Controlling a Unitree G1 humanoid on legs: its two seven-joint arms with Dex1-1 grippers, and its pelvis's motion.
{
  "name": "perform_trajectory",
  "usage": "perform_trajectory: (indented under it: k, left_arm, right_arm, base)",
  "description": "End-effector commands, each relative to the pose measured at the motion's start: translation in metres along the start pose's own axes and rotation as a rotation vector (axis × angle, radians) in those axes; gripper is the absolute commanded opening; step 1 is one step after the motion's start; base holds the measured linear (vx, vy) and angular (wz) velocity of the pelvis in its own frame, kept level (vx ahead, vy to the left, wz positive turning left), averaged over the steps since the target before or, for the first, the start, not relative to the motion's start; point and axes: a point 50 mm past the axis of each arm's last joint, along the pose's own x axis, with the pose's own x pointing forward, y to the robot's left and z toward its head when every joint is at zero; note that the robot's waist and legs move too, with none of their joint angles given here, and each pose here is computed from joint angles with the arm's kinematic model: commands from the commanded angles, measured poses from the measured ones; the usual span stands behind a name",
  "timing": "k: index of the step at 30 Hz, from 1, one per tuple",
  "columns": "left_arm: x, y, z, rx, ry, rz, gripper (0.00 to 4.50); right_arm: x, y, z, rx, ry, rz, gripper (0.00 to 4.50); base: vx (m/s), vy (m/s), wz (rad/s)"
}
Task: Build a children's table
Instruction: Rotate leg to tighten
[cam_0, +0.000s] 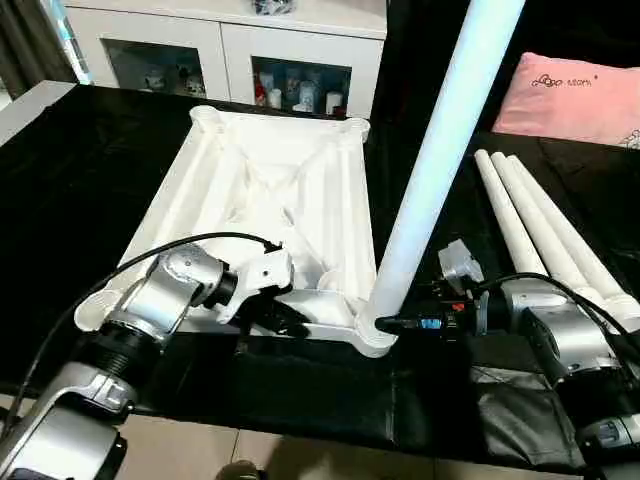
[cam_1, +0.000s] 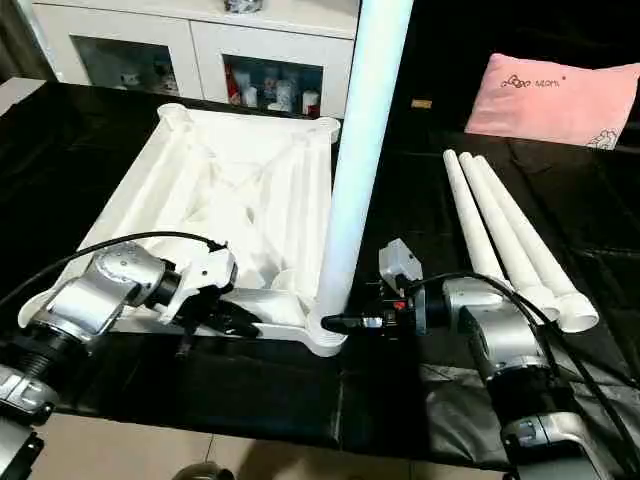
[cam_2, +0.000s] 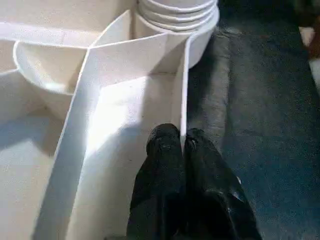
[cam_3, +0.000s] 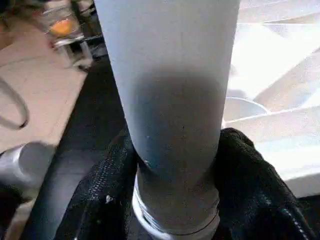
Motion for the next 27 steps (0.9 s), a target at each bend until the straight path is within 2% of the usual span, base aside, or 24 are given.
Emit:
perform_trajectory:
  k: [1,3,7,9,10,12,15,18,19,20,21,23,25,27]
  left_arm:
    - [0.004,0.009,0.007,-0.033,-0.020,0.096,0.00]
    - [0.008,0.019,0.014,-0.100,-0.043,0.212,0.00]
    - [0.022,0.030,0.035,-0.215,-0.134,0.359,0.00]
    - [0.027,0.033,0.045,-0.247,-0.165,0.396,0.00]
    - [0.027,0.033,0.045,-0.247,-0.165,0.396,0.00]
    - [0.035,0.036,0.058,-0.275,-0.210,0.449,0.00]
    - [0.044,0.036,0.071,-0.291,-0.240,0.488,0.00]
    - [0.046,0.035,0.071,-0.274,-0.221,0.493,0.00]
    - [0.046,0.035,0.071,-0.273,-0.219,0.494,0.00]
    - [0.046,0.035,0.071,-0.273,-0.218,0.494,0.00]
    - [0.045,0.035,0.068,-0.263,-0.202,0.492,0.00]
    - [0.044,0.034,0.065,-0.264,-0.197,0.487,0.00]
    - [0.040,0.034,0.059,-0.253,-0.180,0.488,0.00]
    - [0.036,0.034,0.055,-0.226,-0.173,0.484,0.00]
  right_arm:
    - [0.008,-0.004,-0.007,0.070,-0.001,-0.104,1.95]
    - [0.022,-0.012,-0.012,0.114,-0.003,-0.283,1.95]
    - [0.053,-0.023,-0.010,0.213,-0.068,-0.540,1.95]
    - [0.065,-0.025,-0.009,0.241,-0.066,-0.619,1.95]
    - [0.065,-0.025,-0.009,0.241,-0.066,-0.619,1.95]
    - [0.078,-0.030,-0.009,0.282,-0.064,-0.754,1.95]
    - [0.090,-0.031,-0.008,0.332,-0.061,-0.851,1.95]
    - [0.092,-0.031,-0.004,0.315,-0.082,-0.859,1.95]
    - [0.093,-0.031,-0.004,0.311,-0.082,-0.859,2.30]
    - [0.093,-0.031,-0.004,0.309,-0.081,-0.861,2.30]
    - [0.090,-0.030,-0.004,0.312,-0.098,-0.859,2.65]
    - [0.088,-0.030,-0.005,0.299,-0.103,-0.858,2.67]
    - [0.081,-0.031,-0.007,0.270,-0.106,-0.867,2.99]
    - [0.075,-0.031,-0.006,0.242,-0.121,-0.854,3.11]
  base:
    - [0.000,0.000,0.00]
    - [0.000,0.000,0.00]
    - [0.000,0.000,0.00]
    - [0.000,0.000,0.00]
    - [0.000,0.000,0.00]
    - [0.000,0.000,0.00]
    - [0.000,0.000,0.00]
    - [0.000,0.000,0.00]
    - [0.000,0.000,0.00]
    - [0.000,0.000,0.00]
    - [0.000,0.000,0.00]
    - [0.000,0.000,0.00]
    - [0.000,0.000,0.00]
    - [0.000,0.000,0.00]
